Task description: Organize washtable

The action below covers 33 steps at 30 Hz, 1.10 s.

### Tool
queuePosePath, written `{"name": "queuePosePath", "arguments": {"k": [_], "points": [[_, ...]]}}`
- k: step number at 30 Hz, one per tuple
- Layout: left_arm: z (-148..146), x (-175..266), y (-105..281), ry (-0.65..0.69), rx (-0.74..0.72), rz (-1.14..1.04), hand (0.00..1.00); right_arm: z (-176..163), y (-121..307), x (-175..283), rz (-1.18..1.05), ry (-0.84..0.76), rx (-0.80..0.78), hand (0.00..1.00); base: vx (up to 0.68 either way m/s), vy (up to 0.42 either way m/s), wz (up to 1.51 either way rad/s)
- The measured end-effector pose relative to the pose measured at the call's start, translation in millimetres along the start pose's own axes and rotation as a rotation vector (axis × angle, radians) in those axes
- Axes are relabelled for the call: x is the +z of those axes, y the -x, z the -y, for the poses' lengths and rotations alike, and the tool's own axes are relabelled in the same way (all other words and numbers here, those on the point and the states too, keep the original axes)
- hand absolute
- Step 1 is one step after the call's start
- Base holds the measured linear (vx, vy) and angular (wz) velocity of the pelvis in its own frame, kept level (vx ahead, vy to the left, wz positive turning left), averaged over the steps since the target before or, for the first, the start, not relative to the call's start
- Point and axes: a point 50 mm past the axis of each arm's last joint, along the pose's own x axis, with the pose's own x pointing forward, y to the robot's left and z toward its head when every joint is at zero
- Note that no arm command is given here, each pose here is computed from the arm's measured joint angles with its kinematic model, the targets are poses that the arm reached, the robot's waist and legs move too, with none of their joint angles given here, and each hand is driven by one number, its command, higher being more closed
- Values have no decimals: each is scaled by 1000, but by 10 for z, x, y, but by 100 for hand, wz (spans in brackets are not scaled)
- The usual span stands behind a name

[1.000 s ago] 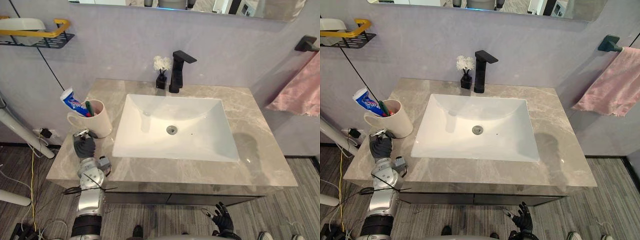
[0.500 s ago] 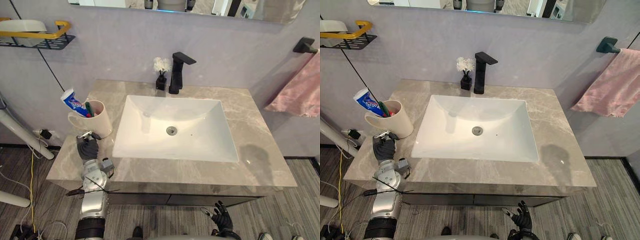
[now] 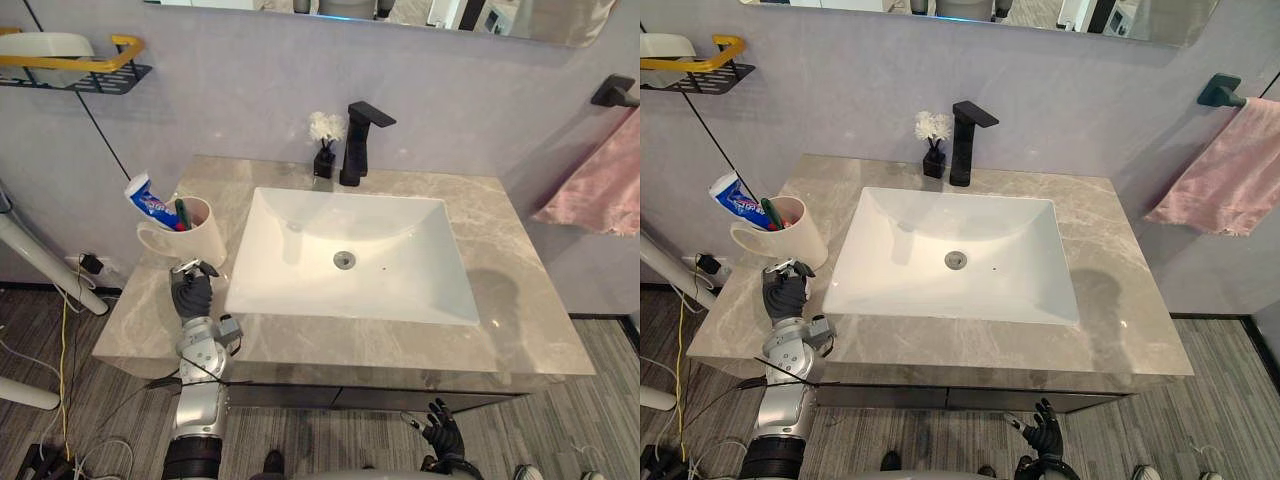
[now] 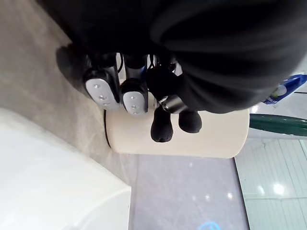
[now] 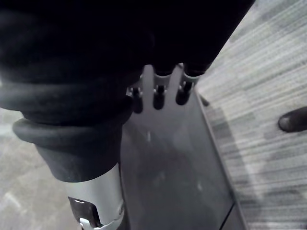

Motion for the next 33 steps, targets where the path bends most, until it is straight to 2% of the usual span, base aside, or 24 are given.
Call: {"name": "queuePosePath", "arguments": {"k": [20,33], "points": [[-148,4,-195,-118,-32,8,100,31,-1,-20,-9,13,-3,0,0,0,0],[-172,117,-408,-197,-113,51,100,58,-16,-24,-15,16,-10,0,-2,-1,-1]]}}
